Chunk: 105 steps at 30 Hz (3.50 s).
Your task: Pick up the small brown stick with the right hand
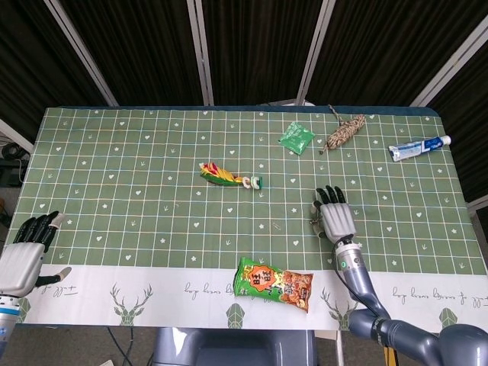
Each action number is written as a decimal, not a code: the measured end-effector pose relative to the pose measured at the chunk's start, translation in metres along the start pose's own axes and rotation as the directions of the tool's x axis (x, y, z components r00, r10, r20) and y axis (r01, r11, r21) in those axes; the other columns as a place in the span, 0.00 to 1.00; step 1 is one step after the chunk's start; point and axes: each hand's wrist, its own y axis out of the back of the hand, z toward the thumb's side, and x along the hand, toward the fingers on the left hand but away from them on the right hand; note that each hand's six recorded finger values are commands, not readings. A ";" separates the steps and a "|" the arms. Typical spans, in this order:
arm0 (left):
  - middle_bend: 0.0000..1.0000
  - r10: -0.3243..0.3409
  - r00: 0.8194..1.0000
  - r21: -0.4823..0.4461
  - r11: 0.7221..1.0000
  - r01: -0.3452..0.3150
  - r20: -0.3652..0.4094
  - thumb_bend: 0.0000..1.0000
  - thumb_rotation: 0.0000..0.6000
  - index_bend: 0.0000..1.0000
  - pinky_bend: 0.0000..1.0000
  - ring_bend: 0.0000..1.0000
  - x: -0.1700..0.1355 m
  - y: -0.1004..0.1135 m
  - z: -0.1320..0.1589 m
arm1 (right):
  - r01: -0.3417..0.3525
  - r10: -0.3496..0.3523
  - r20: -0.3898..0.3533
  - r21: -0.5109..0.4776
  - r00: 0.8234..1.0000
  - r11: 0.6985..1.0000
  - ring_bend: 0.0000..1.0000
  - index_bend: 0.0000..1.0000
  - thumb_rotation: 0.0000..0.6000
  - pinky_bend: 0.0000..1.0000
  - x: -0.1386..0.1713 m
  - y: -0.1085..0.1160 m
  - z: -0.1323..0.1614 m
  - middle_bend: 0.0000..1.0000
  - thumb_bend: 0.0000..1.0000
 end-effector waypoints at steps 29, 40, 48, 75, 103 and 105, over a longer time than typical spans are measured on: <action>0.00 -0.007 1.000 -0.015 1.000 0.007 -0.004 0.12 1.00 0.00 0.00 0.00 0.000 0.000 0.000 | -0.028 0.028 -0.003 0.035 1.000 0.999 0.00 0.46 1.00 0.03 -0.004 -0.008 0.006 0.13 0.29; 0.00 -0.008 1.000 -0.021 1.000 0.008 -0.010 0.12 1.00 0.00 0.00 0.00 0.001 0.000 0.000 | -0.029 0.030 -0.013 0.031 0.999 0.999 0.00 0.48 1.00 0.03 -0.002 -0.011 0.010 0.13 0.30; 0.00 -0.010 1.000 -0.023 1.000 0.010 -0.012 0.12 1.00 0.00 0.00 0.00 0.001 0.000 -0.001 | -0.024 0.024 -0.013 0.024 1.000 0.999 0.00 0.52 1.00 0.03 -0.002 -0.011 0.011 0.15 0.31; 0.00 -0.012 1.000 -0.027 1.000 0.012 -0.012 0.12 1.00 0.00 0.00 0.00 0.001 0.000 -0.001 | 0.012 -0.011 -0.011 0.017 1.000 1.000 0.00 0.60 1.00 0.03 -0.006 0.001 0.015 0.19 0.31; 0.00 -0.004 1.000 -0.023 1.000 0.004 -0.006 0.12 1.00 0.00 0.00 0.00 0.000 0.000 0.000 | 0.040 -0.002 0.118 -0.324 0.993 0.945 0.00 0.61 1.00 0.03 -0.002 0.061 0.046 0.19 0.32; 0.00 -0.003 1.000 -0.023 1.000 0.003 -0.006 0.12 1.00 0.00 0.00 0.00 0.000 0.000 0.000 | 0.045 -0.007 0.119 -0.327 0.993 0.944 0.00 0.61 1.00 0.03 -0.001 0.064 0.048 0.19 0.32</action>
